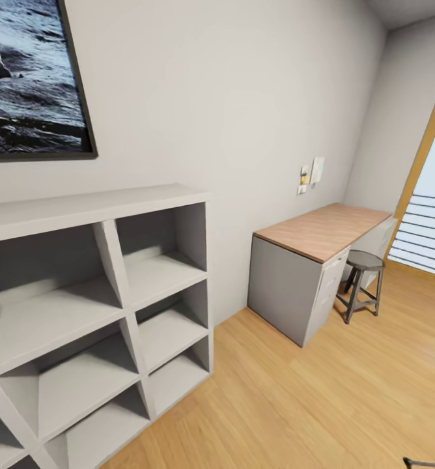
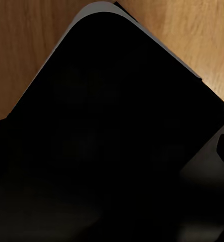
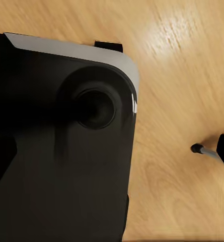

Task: Attach the digital camera to the camera tripod in the bedroom.

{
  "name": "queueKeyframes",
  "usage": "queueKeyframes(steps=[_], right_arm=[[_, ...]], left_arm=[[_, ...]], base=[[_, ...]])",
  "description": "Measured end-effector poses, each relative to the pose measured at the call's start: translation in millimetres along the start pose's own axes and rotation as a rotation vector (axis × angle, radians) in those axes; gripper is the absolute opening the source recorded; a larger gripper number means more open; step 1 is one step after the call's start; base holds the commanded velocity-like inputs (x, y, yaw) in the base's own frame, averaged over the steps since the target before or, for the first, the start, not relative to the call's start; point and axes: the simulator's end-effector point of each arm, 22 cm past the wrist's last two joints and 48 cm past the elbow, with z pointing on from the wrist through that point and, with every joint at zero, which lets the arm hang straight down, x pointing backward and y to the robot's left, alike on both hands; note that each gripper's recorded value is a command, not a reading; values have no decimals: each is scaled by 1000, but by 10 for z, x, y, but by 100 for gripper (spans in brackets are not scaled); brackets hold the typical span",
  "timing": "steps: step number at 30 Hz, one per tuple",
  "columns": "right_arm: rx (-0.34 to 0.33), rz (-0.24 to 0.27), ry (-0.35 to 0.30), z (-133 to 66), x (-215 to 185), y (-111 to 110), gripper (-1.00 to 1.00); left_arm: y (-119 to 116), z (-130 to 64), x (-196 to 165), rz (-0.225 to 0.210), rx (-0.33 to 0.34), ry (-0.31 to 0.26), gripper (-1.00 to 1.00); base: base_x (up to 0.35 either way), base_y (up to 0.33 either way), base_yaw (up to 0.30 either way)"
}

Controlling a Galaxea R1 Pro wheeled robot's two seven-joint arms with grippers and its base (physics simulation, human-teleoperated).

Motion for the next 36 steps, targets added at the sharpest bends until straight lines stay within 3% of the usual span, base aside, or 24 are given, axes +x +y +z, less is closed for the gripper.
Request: queueKeyframes(steps=[6,12,36], right_arm=[[0,1,0,0,0,1,100],[0,1,0,0,0,0,100],[1,4,1,0,3,-3,100]], left_arm=[[23,1,-8,-13,-4,0,100],[2,1,-16,7,1,-4,100],[-27,0,-2,13,10,-1,100]], base=[[3,2,-295],[0,0,-295],[0,0,-295]])
